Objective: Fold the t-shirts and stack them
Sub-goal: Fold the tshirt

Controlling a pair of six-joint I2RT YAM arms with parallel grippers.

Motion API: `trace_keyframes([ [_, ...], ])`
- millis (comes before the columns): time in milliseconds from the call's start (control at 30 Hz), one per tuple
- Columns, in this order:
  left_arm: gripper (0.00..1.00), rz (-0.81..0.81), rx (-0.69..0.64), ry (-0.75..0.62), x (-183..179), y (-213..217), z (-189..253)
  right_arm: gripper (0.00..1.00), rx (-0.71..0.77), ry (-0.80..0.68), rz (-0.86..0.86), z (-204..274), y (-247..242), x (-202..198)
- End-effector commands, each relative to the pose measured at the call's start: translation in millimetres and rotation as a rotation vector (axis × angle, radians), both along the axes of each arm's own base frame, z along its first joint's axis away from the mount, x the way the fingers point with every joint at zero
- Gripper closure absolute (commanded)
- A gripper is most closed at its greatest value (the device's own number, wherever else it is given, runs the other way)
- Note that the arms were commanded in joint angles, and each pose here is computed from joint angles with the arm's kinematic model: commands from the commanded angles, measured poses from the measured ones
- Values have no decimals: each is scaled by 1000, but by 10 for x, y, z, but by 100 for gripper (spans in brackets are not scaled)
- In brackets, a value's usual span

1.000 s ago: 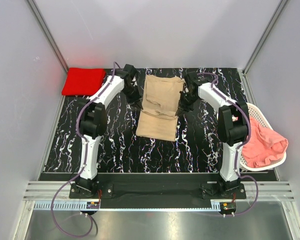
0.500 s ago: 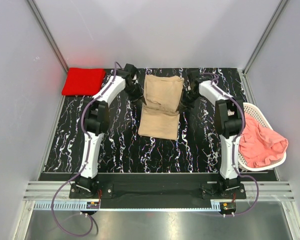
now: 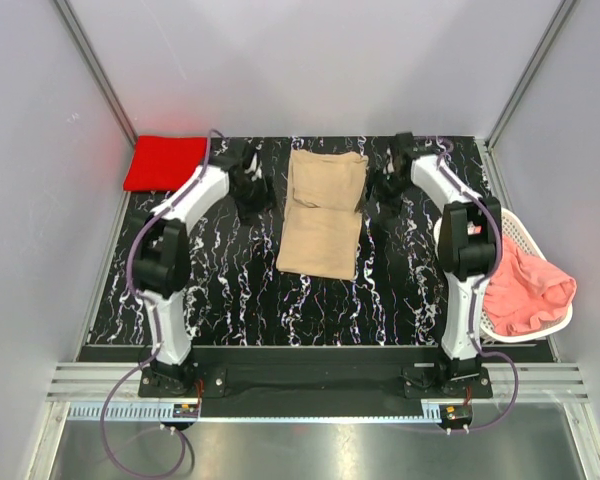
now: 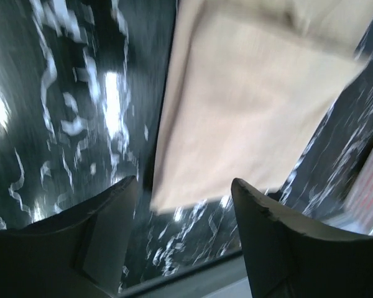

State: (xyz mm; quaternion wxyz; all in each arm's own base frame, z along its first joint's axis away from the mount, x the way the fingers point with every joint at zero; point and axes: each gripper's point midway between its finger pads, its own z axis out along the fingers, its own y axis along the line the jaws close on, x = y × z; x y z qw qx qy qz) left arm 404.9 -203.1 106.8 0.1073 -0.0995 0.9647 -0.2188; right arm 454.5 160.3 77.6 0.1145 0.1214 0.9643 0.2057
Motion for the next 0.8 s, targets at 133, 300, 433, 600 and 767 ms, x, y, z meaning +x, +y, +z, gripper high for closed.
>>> trace_keyframes([
  [133,28,-200,-21,-8,-777,-109,-266,28,100,71,203,15,387,-1189],
  [300,29,-209,13,21,-857,-42,-503,29,107,120,171,-278,423,-1680],
  [433,30,-216,4,43,-892,-56,-618,30,118,142,130,-455,402,-1807],
  [600,31,-219,-34,86,-963,-110,-746,34,140,142,111,-637,444,-1775],
  [767,33,-198,-25,115,-1009,-93,-782,37,109,124,50,-676,427,-1632],
])
